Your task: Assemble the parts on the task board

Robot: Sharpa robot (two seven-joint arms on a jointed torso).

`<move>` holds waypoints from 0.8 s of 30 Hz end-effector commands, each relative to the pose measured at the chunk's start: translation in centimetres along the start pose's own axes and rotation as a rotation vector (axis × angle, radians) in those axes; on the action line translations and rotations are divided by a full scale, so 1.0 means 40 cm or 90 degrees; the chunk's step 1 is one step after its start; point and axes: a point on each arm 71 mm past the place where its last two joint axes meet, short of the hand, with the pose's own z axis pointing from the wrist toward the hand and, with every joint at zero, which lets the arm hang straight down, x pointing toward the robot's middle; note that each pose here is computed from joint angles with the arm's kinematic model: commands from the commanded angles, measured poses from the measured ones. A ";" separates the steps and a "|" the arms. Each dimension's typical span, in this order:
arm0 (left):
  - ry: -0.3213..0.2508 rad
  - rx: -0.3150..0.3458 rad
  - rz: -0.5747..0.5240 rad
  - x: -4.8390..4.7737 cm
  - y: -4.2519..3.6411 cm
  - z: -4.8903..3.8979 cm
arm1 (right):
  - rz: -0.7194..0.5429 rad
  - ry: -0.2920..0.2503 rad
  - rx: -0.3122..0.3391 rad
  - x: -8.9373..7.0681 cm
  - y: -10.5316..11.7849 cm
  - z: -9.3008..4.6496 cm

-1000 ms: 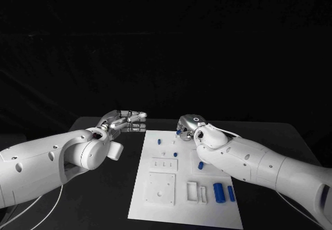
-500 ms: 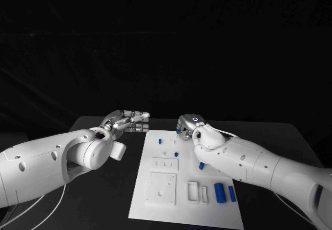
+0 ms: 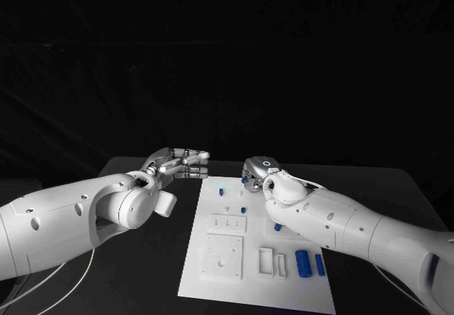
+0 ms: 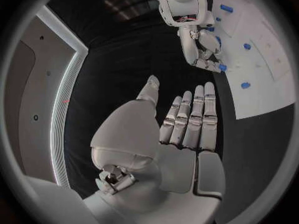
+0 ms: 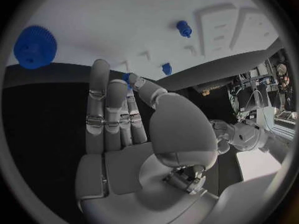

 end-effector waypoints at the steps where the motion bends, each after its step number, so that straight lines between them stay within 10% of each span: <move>1: 0.008 0.007 0.001 0.008 -0.009 0.002 | -0.011 0.006 -0.003 0.006 0.002 0.000; 24: 0.013 0.010 0.002 0.012 -0.019 0.004 | -0.012 0.017 0.004 0.032 0.008 -0.003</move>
